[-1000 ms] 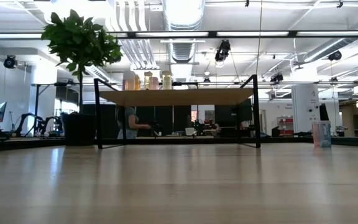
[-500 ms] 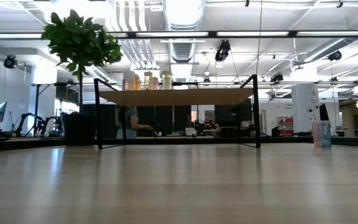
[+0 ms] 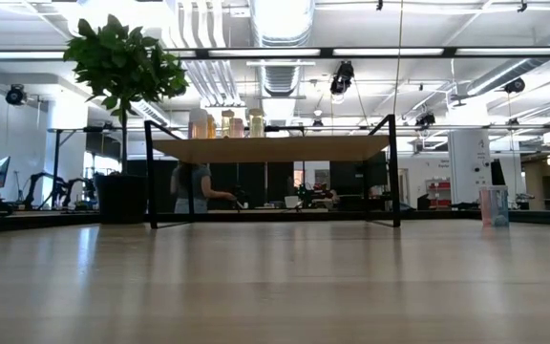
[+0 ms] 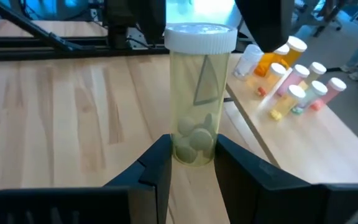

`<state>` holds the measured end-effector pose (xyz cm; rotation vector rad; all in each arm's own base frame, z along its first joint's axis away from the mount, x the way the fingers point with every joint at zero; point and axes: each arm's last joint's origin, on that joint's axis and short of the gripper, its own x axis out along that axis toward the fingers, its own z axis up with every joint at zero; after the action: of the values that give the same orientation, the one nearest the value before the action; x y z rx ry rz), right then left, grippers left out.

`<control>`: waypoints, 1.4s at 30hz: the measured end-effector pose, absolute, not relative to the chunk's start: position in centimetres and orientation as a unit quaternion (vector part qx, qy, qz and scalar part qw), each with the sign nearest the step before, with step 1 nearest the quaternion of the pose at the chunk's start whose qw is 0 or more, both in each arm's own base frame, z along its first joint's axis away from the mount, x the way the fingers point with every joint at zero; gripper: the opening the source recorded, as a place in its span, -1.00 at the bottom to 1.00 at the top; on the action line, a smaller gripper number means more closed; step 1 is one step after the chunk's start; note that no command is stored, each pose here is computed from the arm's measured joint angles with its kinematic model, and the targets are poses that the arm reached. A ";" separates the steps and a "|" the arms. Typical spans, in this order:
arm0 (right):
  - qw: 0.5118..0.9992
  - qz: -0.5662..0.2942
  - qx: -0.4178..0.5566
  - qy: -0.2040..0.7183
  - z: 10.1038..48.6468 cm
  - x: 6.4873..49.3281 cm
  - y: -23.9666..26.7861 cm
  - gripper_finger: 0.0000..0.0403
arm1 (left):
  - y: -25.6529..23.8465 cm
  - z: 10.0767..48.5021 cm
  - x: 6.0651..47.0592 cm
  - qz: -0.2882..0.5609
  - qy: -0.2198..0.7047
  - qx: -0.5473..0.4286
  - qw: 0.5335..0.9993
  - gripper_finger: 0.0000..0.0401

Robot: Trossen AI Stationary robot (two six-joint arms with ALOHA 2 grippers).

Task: Pick and place medicine bottles onto shelf by color
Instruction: Put the yellow pill bottle on the shelf

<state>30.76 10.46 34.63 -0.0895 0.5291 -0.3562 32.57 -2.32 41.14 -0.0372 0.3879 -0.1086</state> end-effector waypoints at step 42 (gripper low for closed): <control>0.948 -0.188 -0.015 0.255 34.9 30.6 10.0 -0.48 | -2.2 40.7 33.3 -0.045 0.182 0.010 0.982 -0.19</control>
<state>30.55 9.97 34.86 -0.0307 0.5190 -0.3826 33.25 -2.24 40.74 0.0202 0.3670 -0.0914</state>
